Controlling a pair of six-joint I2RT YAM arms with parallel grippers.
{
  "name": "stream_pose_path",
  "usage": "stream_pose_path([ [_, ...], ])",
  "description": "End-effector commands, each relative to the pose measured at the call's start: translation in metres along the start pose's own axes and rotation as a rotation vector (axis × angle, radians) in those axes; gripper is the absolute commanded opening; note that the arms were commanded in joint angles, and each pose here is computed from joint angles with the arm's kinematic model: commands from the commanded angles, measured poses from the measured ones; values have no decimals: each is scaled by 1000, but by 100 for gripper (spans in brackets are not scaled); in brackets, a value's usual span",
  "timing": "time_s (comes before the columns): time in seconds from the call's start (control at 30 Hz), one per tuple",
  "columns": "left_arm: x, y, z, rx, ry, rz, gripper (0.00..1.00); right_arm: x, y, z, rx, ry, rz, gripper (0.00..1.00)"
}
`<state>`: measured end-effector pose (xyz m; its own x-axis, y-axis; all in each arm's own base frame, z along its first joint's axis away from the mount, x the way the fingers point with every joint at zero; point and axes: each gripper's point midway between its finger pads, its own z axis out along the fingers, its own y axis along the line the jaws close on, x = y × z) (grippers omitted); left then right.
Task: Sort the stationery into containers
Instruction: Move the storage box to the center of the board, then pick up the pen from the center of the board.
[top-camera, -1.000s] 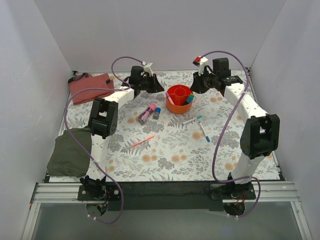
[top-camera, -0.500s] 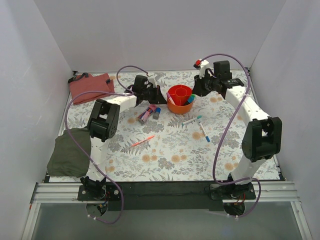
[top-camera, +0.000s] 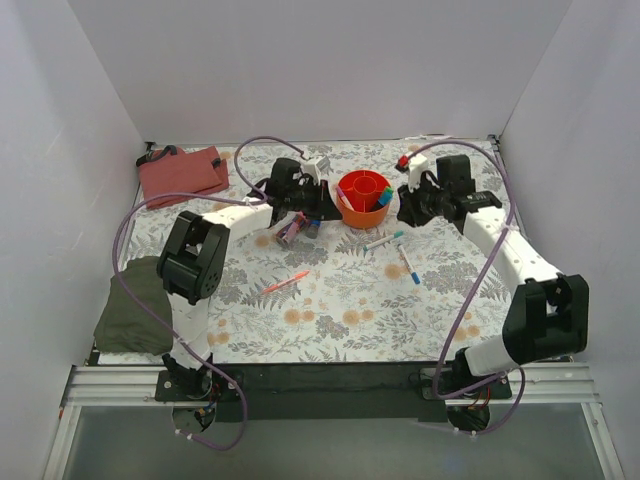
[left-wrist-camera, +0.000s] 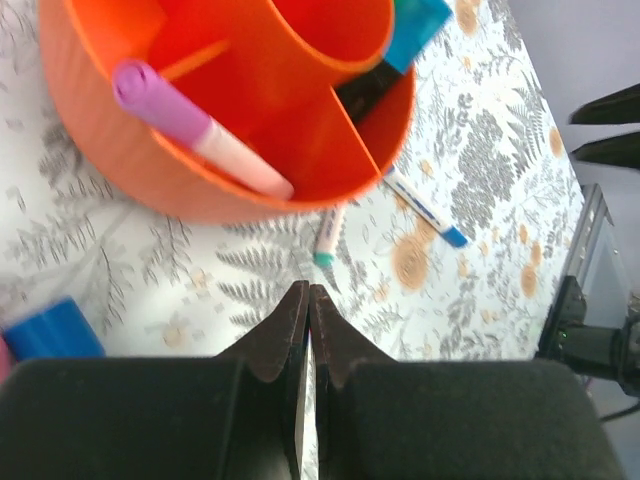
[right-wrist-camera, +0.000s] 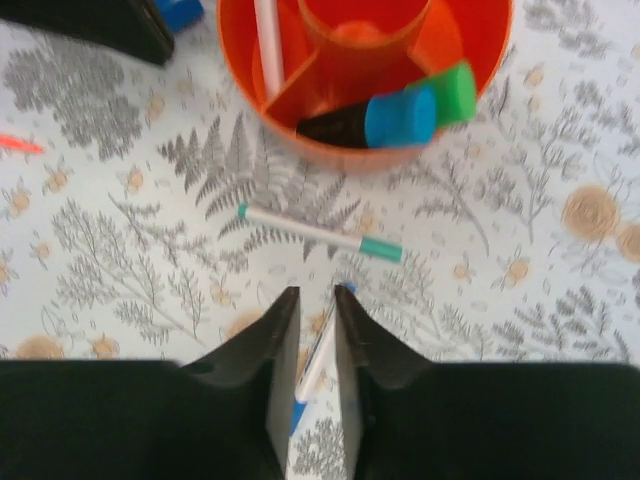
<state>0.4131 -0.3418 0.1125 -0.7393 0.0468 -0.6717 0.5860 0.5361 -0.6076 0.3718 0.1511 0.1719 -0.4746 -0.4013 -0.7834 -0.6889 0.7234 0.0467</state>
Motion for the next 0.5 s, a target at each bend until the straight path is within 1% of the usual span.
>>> stream_pose_path([
  [0.0,-1,-27,-36,-2,-26,-2,3,43,7,-24,60,86,-17,35],
  [0.03,8,-24,-40,-22,-6,-23,8,56,11,-25,63,113,9,38],
  [0.07,9,-27,-46,-29,-11,-21,13,62,14,-27,60,123,17,39],
  [0.1,19,-24,-49,-46,2,-41,18,67,19,-32,54,136,24,39],
  [0.13,21,-23,-52,-59,1,-45,26,77,19,-34,67,163,34,40],
  [0.23,29,-24,-61,-81,-1,-41,35,100,13,-41,122,233,25,40],
  [0.33,37,-19,-69,-117,-8,-2,41,124,17,-43,108,297,-1,40],
  [0.37,37,-18,-71,-125,-14,14,53,130,18,-44,103,316,-18,39],
  [0.43,36,-20,-75,-130,-29,69,63,147,22,-46,92,367,-20,40],
  [0.47,34,-20,-77,-135,-38,91,65,151,24,-47,86,382,-24,40],
])
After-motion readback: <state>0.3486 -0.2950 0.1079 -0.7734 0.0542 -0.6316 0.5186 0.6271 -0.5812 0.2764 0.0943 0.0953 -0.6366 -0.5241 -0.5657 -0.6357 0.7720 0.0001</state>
